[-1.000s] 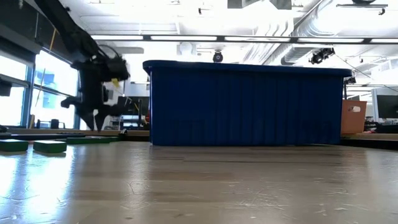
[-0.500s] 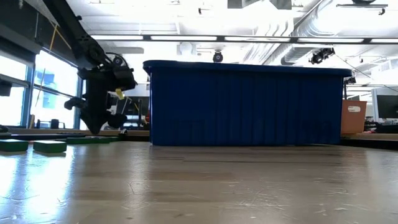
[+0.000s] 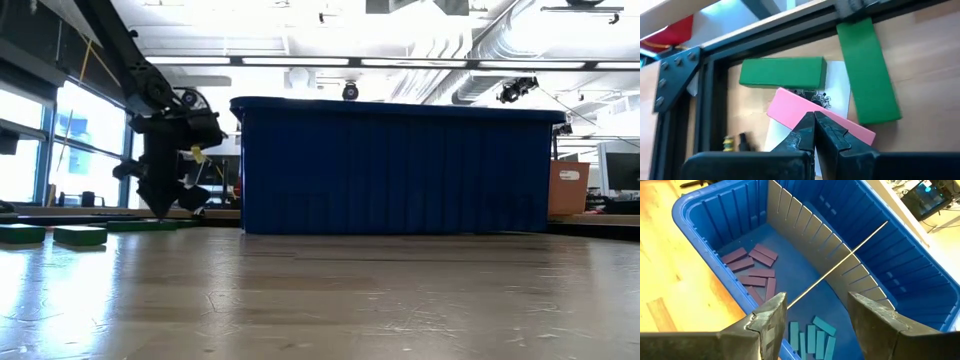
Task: Sort blocks
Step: Move the blocks to the center of the table
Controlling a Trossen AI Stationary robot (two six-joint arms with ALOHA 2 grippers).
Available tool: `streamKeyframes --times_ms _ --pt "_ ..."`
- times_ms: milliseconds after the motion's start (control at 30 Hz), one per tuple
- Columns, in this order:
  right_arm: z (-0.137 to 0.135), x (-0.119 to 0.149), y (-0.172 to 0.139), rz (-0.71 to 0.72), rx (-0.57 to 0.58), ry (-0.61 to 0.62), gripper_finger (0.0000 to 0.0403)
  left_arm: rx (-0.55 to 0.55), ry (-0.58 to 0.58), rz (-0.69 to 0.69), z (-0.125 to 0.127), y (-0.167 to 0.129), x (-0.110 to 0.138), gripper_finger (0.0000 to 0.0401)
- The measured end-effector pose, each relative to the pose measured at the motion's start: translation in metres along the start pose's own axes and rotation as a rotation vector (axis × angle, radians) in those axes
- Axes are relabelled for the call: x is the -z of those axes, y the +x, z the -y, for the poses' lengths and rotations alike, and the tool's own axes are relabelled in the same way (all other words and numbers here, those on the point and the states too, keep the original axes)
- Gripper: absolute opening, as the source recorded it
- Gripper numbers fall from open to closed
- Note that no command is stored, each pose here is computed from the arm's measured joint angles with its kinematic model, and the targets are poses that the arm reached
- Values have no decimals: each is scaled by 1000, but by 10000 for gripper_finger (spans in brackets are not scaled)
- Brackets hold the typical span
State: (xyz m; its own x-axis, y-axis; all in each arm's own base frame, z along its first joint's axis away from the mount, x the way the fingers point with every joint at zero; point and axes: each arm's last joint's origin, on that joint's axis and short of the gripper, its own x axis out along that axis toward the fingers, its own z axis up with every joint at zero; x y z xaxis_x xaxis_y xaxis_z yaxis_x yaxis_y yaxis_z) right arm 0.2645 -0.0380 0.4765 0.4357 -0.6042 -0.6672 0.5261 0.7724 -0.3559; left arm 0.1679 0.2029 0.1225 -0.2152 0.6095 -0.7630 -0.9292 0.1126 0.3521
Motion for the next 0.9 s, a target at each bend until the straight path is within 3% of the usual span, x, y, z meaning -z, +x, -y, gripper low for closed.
streamKeyframes --times_ms 300,567,900 --pt "-7 2 -5 3 -12 -15 204 78 62 -67 17 -18 16 3" --pt "-15 3 -10 16 -38 -37 204 70 174 -119 39 -50 52 3" --pt "-20 4 -14 31 -27 -55 204 105 237 -56 61 -99 104 3"
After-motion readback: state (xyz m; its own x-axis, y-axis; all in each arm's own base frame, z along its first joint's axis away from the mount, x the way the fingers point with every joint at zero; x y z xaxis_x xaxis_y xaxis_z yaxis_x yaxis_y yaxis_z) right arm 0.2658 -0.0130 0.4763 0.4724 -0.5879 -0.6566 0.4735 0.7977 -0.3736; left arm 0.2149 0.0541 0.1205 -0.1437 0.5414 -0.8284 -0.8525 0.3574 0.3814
